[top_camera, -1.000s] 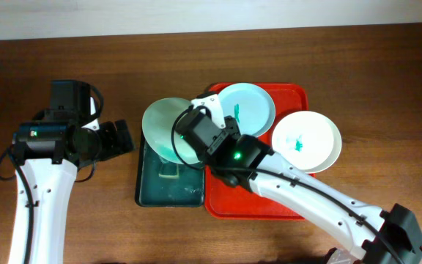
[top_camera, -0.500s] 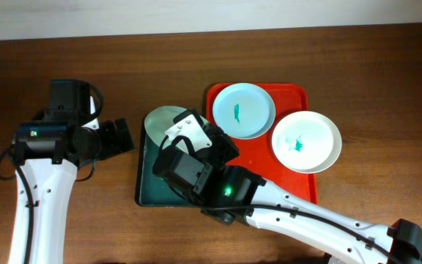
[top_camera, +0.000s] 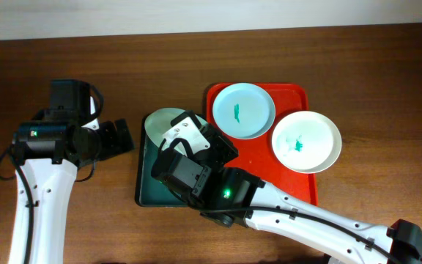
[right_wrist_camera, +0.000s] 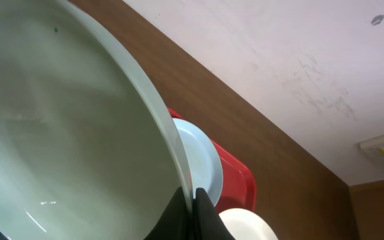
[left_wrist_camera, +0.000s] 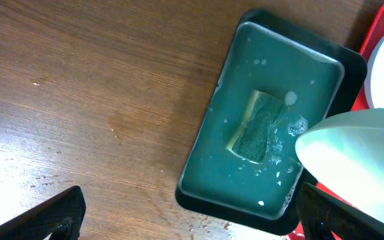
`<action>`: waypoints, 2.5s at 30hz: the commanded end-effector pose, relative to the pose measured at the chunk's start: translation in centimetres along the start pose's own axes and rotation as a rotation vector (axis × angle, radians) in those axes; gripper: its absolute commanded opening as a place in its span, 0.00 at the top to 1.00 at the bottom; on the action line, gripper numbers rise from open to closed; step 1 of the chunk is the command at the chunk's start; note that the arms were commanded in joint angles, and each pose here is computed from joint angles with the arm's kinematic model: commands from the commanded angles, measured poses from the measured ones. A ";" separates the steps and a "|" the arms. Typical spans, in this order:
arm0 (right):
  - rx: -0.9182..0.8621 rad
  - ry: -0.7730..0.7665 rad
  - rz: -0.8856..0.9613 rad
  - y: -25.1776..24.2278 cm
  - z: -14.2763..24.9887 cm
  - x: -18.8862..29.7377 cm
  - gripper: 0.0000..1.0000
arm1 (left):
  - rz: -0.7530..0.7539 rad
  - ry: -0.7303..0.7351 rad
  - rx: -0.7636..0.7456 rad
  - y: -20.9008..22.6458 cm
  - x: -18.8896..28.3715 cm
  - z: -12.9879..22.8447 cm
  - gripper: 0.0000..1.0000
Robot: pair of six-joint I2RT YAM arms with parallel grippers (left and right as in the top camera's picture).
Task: Clean dirty plates on tray and stack at the side
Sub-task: 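Lift the cleaned plate with the right gripper and tilt it over the black tray, then place the plate on the table right of the red tray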
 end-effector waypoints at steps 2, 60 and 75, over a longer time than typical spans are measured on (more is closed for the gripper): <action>-0.045 -0.039 0.024 -1.3 -1.3 1.0 0.96 | -0.003 -0.023 0.003 0.2 0.6 -0.1 0.01; -0.883 0.950 -0.292 -25.1 27.4 -13.5 0.41 | -0.003 -0.023 0.003 0.2 0.6 -0.1 0.01; -0.999 1.088 -0.348 -22.5 28.9 -13.7 0.96 | -0.003 -0.023 0.003 0.2 0.6 -0.1 0.01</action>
Point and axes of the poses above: each gripper's point midway between its finger pads, its own x axis back along the fingers, its own y axis along the line the jaws close on, z = x × y, the point moved 3 cm from there along x, back along the fingers, and after that the axes turned 5 degrees about -x, right-handed, at the moved point
